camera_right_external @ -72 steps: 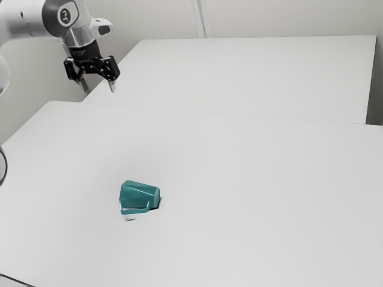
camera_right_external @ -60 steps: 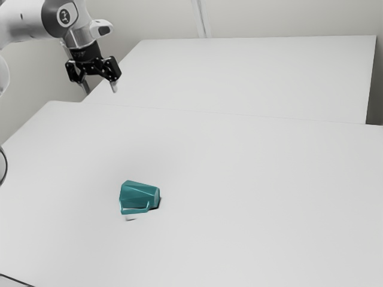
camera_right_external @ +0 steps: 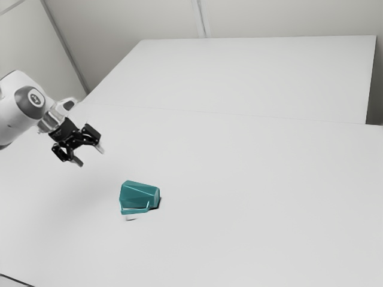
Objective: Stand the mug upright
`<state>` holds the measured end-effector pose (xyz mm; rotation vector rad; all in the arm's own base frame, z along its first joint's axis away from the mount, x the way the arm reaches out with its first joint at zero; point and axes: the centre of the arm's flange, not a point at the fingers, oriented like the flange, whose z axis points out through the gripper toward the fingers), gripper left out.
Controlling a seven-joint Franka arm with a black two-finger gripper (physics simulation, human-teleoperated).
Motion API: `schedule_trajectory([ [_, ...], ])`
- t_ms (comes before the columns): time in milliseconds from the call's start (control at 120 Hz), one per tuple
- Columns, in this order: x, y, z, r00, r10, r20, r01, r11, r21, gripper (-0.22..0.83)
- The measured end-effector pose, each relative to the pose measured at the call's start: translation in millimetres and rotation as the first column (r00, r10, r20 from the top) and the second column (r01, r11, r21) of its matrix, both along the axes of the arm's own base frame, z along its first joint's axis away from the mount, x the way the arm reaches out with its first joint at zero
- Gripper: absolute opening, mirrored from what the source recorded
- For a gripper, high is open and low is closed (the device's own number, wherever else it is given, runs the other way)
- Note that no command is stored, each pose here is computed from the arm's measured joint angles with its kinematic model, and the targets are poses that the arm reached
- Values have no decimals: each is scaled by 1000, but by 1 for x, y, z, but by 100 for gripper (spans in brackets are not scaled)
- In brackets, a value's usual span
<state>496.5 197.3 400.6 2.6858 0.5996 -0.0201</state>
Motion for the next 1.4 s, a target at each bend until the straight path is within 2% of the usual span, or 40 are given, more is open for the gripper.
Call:
schedule_trajectory([
  [100, -12, 19, -29, 998, 47, 49, -46, 998, -31, 62],
  [158, -10, 15, -47, 996, 56, 73, -52, 997, -59, 62],
  [267, 13, -39, -67, 992, -40, 117, 50, 995, -86, 61],
  [325, 17, -58, -75, 987, -90, 135, 102, 991, -87, 61],
  [517, 2, -49, -89, 970, -147, 192, 164, 983, -78, 61],
  [833, -30, -72, -98, 934, -240, 264, 270, 959, -83, 62],
  [1167, -34, -82, -97, 901, -276, 334, 317, 946, -72, 62],
  [1400, -44, -91, -98, 890, -273, 364, 326, 941, -92, 62],
])
